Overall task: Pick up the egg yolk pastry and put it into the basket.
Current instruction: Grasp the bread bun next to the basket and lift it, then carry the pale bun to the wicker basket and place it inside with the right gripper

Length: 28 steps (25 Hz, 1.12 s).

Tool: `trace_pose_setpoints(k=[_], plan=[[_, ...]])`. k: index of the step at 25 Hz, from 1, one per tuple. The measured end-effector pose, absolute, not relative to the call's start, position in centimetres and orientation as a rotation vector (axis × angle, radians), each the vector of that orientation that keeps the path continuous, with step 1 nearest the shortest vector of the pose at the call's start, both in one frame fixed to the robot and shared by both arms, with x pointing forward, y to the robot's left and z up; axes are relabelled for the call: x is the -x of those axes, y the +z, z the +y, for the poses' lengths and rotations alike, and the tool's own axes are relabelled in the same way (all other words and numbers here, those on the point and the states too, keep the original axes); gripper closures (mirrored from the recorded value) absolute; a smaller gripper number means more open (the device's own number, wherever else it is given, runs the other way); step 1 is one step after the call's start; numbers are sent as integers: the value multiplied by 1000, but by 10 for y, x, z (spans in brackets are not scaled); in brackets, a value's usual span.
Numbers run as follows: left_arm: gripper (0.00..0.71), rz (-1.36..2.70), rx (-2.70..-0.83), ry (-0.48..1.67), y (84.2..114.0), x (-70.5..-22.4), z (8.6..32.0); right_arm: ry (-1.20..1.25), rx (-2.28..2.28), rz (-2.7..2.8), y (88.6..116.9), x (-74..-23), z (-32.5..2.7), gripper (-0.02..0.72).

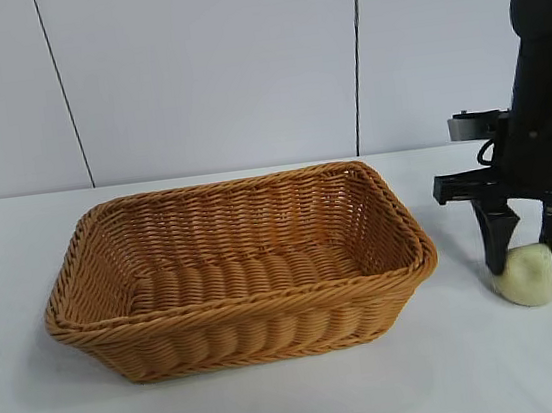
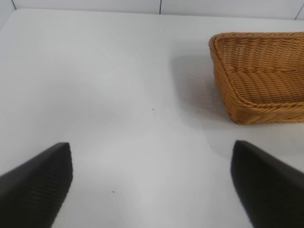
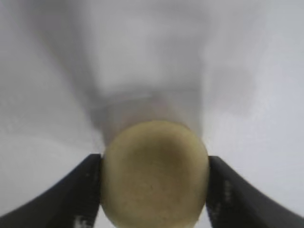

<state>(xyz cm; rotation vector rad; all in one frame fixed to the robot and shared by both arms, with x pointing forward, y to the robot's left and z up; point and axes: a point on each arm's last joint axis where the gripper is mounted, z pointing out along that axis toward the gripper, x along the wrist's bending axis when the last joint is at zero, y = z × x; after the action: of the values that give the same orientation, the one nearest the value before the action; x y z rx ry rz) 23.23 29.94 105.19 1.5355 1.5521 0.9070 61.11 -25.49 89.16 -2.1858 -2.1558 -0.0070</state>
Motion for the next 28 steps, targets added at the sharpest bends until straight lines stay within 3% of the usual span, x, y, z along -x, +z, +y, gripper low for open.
trace_pose_setpoints(k=[2, 5, 13, 18, 23, 28], plan=[[62, 1552, -1535, 907, 1052, -232, 299, -6, 2174, -2167, 892, -611, -255, 559], [62, 1552, -1535, 907, 1052, -232, 299, -32, 2167, -2193, 904, -610, -255, 594], [62, 1552, -1535, 907, 1052, -232, 299, -270, 2225, -2300, 1007, -624, -254, 604], [62, 1552, -1535, 907, 1052, -232, 299, -379, 2234, -2326, 1040, -634, -249, 604], [62, 1552, -1535, 907, 1052, -232, 299, -423, 2125, -2424, 1047, -630, -211, 605], [62, 1552, -1535, 907, 1052, -232, 299, -467, 1928, -2545, 1048, -610, -142, 605]])
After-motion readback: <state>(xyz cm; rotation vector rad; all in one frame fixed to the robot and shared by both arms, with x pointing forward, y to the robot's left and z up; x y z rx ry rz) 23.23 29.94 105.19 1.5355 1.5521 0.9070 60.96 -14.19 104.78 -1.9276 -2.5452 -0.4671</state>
